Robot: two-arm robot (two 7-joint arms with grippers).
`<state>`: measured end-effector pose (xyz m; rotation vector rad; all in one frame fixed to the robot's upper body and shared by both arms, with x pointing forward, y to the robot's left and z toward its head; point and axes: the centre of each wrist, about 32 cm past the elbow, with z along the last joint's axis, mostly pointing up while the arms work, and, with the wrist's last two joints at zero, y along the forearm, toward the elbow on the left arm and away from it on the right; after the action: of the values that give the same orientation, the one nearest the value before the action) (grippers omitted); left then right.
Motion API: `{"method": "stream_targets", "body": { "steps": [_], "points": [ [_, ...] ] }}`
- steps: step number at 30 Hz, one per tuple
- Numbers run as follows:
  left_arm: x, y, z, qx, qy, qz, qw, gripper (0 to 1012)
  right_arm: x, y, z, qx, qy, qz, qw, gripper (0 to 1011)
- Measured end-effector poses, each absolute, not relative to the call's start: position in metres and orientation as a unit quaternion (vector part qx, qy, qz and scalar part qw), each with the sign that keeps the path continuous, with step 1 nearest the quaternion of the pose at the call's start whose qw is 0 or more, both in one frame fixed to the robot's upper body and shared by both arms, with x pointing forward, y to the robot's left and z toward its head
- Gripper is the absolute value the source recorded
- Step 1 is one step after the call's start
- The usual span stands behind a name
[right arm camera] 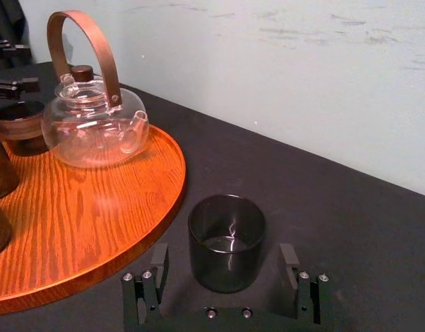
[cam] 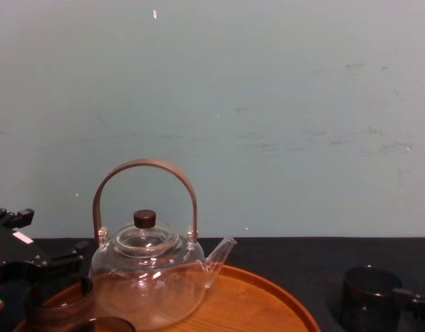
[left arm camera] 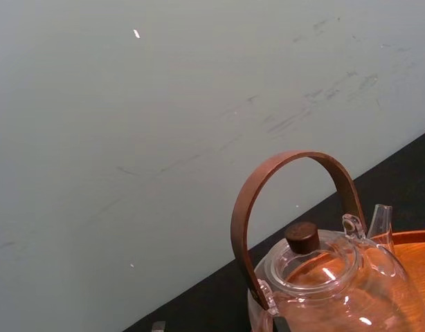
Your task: Pick up the glass from the table and place it on the tray.
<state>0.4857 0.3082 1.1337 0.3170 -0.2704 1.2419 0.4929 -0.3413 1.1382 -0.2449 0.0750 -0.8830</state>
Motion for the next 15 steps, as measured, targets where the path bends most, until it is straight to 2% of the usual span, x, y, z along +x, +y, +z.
{"method": "stream_targets", "body": {
  "steps": [15],
  "points": [
    [0.486, 0.308, 1.134, 0.147, -0.126, 0.577, 0.793, 1001, 0.518, -0.335, 1.129, -0.120, 0.050, -0.416, 0.900, 1002]
  ]
}}
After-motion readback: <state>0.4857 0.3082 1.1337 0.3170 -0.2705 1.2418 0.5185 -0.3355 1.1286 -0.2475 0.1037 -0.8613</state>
